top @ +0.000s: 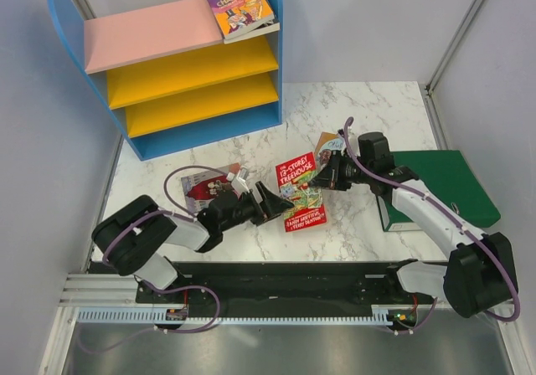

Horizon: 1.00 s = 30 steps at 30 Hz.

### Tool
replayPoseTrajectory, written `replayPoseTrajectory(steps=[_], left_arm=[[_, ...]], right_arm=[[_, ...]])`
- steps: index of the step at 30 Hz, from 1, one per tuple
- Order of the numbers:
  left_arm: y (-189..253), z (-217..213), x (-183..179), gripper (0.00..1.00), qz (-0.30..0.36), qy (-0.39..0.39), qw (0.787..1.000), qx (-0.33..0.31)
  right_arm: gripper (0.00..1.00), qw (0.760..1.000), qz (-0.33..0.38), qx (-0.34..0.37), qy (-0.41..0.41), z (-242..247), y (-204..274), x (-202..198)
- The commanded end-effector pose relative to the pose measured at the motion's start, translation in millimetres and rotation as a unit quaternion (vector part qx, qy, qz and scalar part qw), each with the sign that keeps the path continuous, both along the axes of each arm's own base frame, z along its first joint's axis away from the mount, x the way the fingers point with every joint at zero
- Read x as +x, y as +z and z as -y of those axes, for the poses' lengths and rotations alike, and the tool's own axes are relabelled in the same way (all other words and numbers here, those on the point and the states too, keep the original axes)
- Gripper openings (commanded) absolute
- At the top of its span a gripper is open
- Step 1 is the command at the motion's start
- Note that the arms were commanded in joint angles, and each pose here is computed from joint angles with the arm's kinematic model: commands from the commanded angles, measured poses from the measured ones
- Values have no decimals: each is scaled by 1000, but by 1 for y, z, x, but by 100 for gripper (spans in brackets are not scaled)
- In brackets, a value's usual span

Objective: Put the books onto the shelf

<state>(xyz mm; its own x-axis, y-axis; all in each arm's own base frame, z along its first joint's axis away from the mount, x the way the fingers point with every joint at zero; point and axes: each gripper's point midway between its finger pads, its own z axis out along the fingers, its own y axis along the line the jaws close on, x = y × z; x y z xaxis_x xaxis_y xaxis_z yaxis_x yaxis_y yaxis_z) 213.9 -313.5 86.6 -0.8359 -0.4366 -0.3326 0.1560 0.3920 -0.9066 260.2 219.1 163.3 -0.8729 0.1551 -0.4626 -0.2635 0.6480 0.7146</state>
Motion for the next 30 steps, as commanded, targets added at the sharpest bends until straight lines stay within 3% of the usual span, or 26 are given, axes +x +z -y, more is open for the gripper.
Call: replayPoseTrajectory(steps=[1, 4, 7, 10, 11, 12, 13, 14, 18, 21, 26, 30], left_arm=[[55, 18, 17, 99, 94, -2, 993, -74], [60, 28, 22, 97, 87, -8, 993, -84], [63, 38, 25, 87, 73, -19, 992, -97], [68, 46, 25, 20, 66, -31, 990, -119], [70, 47, 25, 2, 64, -31, 990, -125], [72, 46, 25, 2, 66, -32, 989, -131], [73, 46, 23, 2, 66, -33, 988, -134], [76, 45, 24, 2, 68, -32, 988, -136], [84, 36, 25, 2, 65, -23, 989, -128], [100, 27, 31, 2, 71, -10, 989, -126], [142, 14, 47, 2, 98, -1, 986, -137], [165, 11, 57, 2, 107, -8, 982, -155]], right_arm=[[1, 997, 15, 62, 33, -15, 19, -3], [2, 996, 4, 74, 44, -18, 16, -7], [2, 995, -5, 81, 53, -20, 14, -11], [3, 995, -11, 79, 56, -20, 9, -13], [6, 996, -10, 77, 53, -19, 7, -12], [9, 996, -13, 74, 49, -18, 6, -12], [28, 997, -16, 69, 44, -17, 2, -11], [38, 997, -18, 62, 37, -15, -1, -10], [67, 999, -21, 28, -1, -1, -13, -3], [77, 999, -20, 22, -16, 5, -15, -1], [81, 999, -10, 27, -41, 15, -7, 4], [92, 998, 9, 50, -46, 18, 8, 6]])
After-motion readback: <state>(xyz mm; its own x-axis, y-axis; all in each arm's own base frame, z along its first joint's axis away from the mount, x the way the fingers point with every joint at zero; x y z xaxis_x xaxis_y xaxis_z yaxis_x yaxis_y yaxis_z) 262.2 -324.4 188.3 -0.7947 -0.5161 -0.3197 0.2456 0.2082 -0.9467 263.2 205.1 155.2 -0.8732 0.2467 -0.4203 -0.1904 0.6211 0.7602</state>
